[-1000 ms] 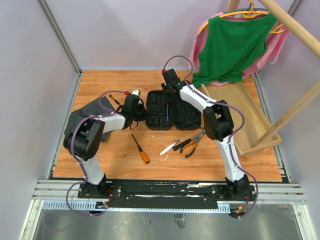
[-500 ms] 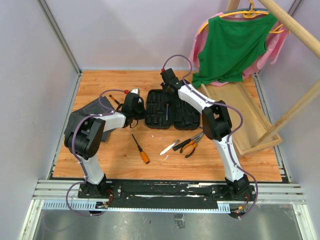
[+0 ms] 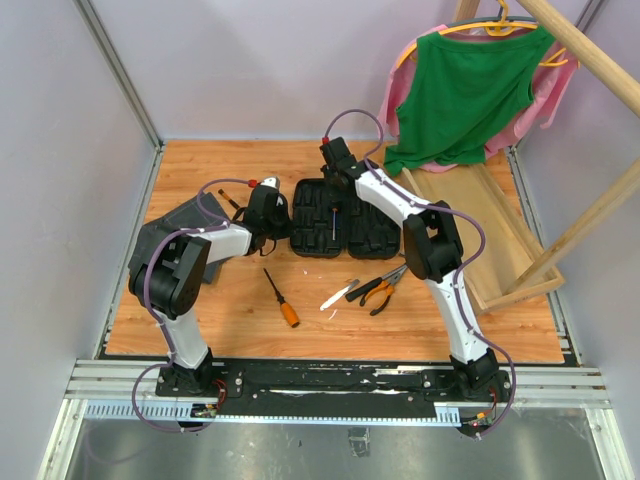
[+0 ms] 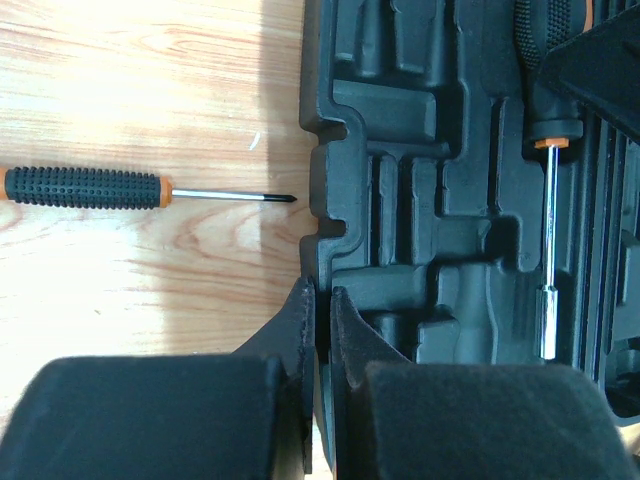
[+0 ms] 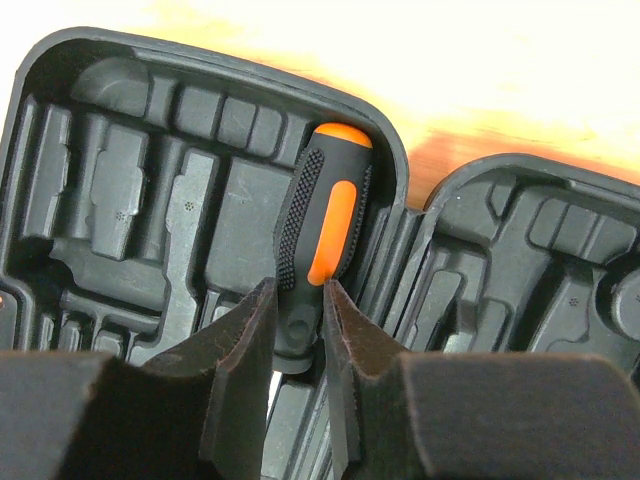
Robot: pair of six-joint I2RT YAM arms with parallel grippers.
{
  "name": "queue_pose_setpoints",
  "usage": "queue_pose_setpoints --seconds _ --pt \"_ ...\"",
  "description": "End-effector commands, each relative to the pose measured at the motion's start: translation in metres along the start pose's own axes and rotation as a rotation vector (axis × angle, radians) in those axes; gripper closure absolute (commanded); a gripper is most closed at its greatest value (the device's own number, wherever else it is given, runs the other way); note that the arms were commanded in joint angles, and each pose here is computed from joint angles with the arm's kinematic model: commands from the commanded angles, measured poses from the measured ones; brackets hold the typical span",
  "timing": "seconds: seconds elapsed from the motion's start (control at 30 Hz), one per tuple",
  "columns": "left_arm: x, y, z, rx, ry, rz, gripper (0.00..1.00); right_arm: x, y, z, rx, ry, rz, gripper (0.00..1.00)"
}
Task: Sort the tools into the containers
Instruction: Place the screwdriver in the storage box.
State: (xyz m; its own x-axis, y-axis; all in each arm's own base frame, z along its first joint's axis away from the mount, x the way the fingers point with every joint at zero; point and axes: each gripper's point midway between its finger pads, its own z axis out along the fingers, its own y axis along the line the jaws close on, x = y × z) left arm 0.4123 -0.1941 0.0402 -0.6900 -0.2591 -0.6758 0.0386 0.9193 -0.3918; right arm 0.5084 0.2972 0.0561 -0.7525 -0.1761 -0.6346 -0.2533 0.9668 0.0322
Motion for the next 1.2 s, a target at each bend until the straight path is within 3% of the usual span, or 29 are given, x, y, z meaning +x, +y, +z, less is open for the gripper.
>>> queue_pose_setpoints --seconds 0.0,0.23,0.53,0.7,1.17 --pt "0.001 -0.007 -0.008 0.038 0.016 0.01 0.99 -0.001 -0.013 0.011 0.012 -0.031 -0.016 0.74" --pt "0.016 -0.007 -0.029 0.048 0.032 -0.041 0.99 0.017 0.006 0.0 -0.133 0.002 -0.092 0.72" --pt "0.069 -0.03 -0.066 0.07 0.069 -0.04 0.97 0.029 0.017 -0.018 -0.221 0.02 -0.132 0.72" --pt "0.074 -0.025 -0.079 0.049 0.047 -0.059 0.85 0.035 0.02 -0.029 -0.252 0.018 -0.142 0.71" --pt "0.023 -0.021 -0.104 -0.012 -0.109 -0.034 0.4 0.018 0.039 -0.074 -0.378 -0.049 -0.111 0.59"
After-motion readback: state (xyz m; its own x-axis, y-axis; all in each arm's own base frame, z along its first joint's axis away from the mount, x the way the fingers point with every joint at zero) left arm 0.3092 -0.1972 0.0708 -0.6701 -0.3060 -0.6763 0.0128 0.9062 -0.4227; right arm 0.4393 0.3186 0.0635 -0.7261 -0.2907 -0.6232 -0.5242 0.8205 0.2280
